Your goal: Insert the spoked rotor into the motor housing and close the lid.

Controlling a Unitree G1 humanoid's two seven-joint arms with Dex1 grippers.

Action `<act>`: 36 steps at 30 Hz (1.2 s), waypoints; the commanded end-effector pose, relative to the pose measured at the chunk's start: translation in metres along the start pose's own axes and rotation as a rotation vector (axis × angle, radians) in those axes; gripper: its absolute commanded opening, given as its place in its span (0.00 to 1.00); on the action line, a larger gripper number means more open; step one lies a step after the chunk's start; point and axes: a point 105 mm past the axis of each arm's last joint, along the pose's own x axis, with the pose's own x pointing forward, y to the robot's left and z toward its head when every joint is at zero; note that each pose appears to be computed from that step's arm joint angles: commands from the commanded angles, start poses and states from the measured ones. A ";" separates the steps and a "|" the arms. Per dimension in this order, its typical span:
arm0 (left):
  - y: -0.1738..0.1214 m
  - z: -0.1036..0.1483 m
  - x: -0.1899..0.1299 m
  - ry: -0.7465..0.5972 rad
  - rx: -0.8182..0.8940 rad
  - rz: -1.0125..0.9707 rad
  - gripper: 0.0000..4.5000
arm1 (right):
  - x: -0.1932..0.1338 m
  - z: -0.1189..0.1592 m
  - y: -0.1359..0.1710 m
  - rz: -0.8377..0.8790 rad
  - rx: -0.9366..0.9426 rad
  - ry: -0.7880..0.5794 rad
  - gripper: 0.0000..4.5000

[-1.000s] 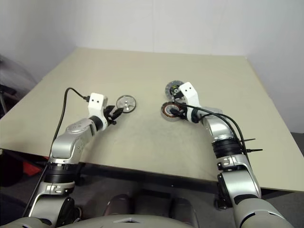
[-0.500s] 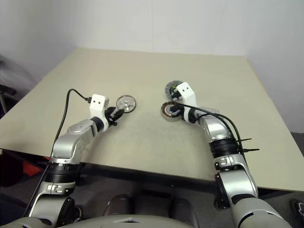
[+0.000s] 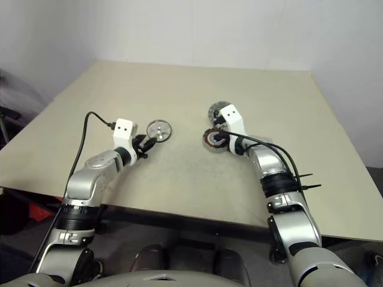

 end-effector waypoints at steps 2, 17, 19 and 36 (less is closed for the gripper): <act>0.000 0.016 -0.004 -0.057 0.025 -0.001 0.53 | -0.007 0.017 0.005 0.027 -0.036 -0.043 0.01; -0.004 0.016 -0.003 -0.053 0.029 -0.015 0.53 | -0.006 0.035 -0.014 -0.033 -0.054 -0.077 0.01; -0.004 0.016 -0.004 -0.053 0.030 -0.014 0.53 | -0.001 0.022 -0.018 -0.046 -0.048 -0.042 0.01; -0.004 0.014 -0.005 -0.047 0.025 -0.012 0.53 | -0.015 0.058 -0.025 -0.051 -0.083 -0.152 0.01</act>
